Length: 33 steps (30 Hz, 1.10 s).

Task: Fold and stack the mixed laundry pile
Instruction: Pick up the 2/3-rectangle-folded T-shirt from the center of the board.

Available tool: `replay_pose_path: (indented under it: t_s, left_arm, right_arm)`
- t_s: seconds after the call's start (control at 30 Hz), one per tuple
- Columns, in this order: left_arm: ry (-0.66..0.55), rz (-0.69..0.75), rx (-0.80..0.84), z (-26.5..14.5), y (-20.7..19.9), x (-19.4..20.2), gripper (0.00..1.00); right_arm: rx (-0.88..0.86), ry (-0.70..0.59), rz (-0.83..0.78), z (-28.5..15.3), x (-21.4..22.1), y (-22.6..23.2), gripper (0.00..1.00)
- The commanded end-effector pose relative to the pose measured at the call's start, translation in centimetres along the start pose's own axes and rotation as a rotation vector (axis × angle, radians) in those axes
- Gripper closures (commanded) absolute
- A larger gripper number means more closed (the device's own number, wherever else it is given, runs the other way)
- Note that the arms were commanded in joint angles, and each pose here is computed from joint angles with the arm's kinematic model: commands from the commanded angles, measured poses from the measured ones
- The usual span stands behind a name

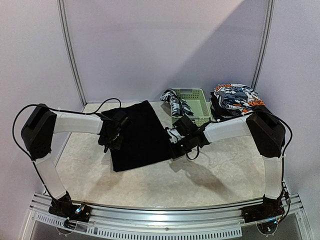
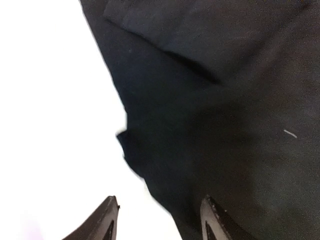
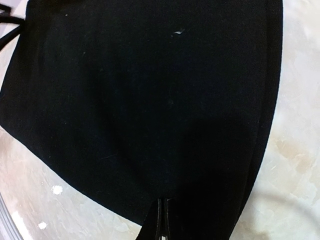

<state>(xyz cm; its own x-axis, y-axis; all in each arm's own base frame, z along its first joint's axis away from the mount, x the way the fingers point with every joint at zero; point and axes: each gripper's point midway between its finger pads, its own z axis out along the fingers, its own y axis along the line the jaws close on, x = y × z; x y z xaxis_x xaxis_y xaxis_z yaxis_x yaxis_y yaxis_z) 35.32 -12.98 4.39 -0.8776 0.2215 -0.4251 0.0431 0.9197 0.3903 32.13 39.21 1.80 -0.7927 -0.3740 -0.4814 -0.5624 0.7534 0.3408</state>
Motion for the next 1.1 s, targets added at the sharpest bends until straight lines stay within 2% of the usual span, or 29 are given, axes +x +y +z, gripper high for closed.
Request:
replay_pose_path:
  t_s: [0.0,0.17,0.33,0.53,1.07]
  left_arm:
    - [-0.052,-0.005,0.076,-4.2,-1.1,0.9,0.42]
    - [-0.054,-0.01,0.239,-6.8,-3.8,2.8,0.45]
    - [-0.012,0.006,0.367,-7.3,-6.6,5.5,0.56]
    - [0.038,0.001,0.398,-5.7,-7.9,7.9,0.66]
    - [0.122,0.068,0.399,-5.0,-9.3,13.8,0.69]
  right_arm:
    - [-0.001,0.037,0.008,-1.9,-0.1,0.2,0.94]
    - [-0.016,-0.013,-0.007,-3.1,-2.0,1.1,0.93]
    - [0.009,-0.008,0.0,-2.5,-2.0,0.0,0.93]
    - [0.026,0.018,0.019,-1.1,-1.2,-1.6,0.94]
    - [0.06,0.091,0.097,0.1,4.5,-3.9,0.94]
